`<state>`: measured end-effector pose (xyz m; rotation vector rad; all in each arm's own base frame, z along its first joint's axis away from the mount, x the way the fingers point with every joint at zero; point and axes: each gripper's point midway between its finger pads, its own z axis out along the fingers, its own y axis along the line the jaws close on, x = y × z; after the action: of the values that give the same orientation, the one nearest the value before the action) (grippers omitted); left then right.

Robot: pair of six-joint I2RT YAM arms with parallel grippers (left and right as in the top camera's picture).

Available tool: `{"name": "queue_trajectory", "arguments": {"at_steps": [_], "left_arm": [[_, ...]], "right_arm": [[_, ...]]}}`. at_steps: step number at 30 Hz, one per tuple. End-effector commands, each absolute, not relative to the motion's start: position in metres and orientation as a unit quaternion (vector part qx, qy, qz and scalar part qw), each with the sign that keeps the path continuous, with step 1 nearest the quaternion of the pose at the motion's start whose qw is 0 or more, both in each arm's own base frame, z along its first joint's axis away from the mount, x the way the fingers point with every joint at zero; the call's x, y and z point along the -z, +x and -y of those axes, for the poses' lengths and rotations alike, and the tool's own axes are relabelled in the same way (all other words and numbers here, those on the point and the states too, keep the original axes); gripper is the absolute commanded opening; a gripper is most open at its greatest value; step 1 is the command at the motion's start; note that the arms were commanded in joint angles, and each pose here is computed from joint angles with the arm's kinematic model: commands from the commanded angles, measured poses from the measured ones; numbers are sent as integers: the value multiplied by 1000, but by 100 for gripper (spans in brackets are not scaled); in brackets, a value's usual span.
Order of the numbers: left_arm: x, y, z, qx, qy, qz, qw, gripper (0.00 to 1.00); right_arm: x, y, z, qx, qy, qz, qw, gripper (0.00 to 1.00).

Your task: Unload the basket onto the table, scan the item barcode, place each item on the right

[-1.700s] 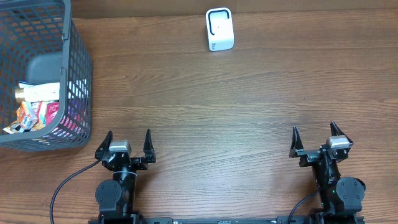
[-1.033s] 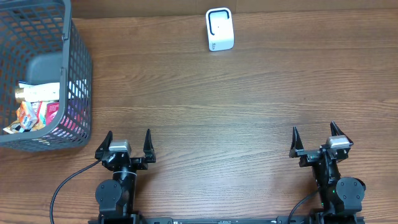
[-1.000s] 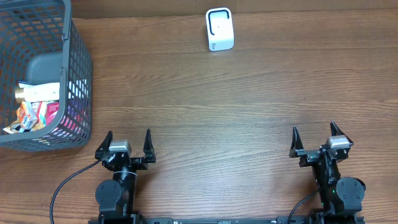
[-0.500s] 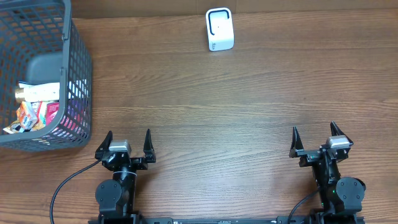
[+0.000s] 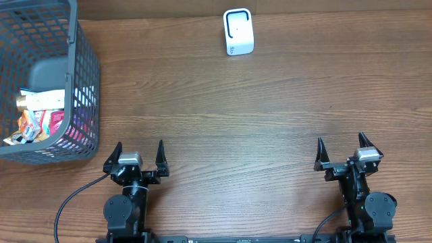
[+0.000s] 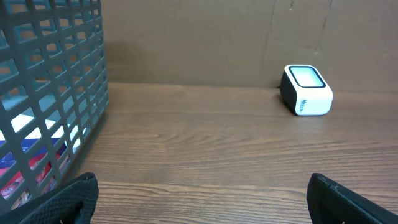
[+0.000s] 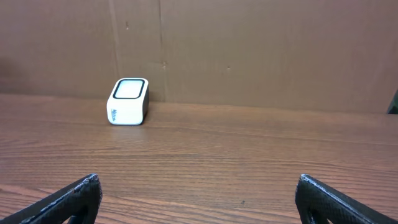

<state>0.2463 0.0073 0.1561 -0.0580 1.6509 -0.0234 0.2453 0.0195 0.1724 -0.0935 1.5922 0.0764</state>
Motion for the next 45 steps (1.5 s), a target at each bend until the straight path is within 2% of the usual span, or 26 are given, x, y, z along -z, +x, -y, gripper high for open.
{"name": "queue_trajectory", "arguments": {"at_steps": [1,6,9,10,13,17,20,26,32,36,38,45], "left_arm": [[-156,246,-6,3,-16,-734,679,100],[-157,246,1,40,-26,-732,680,100],[-159,245,16,152,-83,-725,667,100],[-162,244,26,245,-143,-711,644,100],[-165,244,27,327,-225,-685,612,100],[-188,239,46,376,-174,-666,620,100],[-206,232,62,388,-102,-657,639,100],[-245,218,73,393,-45,-635,664,100],[-305,196,68,306,12,-630,714,100],[-318,194,58,242,16,-672,700,100],[-316,201,46,211,-19,-711,671,100],[-344,212,60,242,8,-722,648,100]], "right_arm": [[-171,246,-18,-33,-38,-713,699,100],[-171,246,-18,-33,-38,-713,699,100],[-171,246,-18,-33,-38,-713,699,100],[-171,246,-18,-33,-38,-713,699,100],[-171,246,-18,-33,-38,-713,699,100],[-171,246,-18,-33,-38,-713,699,100],[-171,246,-18,-33,-38,-713,699,100],[-171,246,-18,-33,-38,-713,699,100],[-171,246,-18,-33,-38,-713,699,100],[-171,246,-18,-33,-38,-713,699,100],[-171,246,-18,-33,-38,-713,699,100],[-171,246,-18,-33,-38,-713,699,100]]}}
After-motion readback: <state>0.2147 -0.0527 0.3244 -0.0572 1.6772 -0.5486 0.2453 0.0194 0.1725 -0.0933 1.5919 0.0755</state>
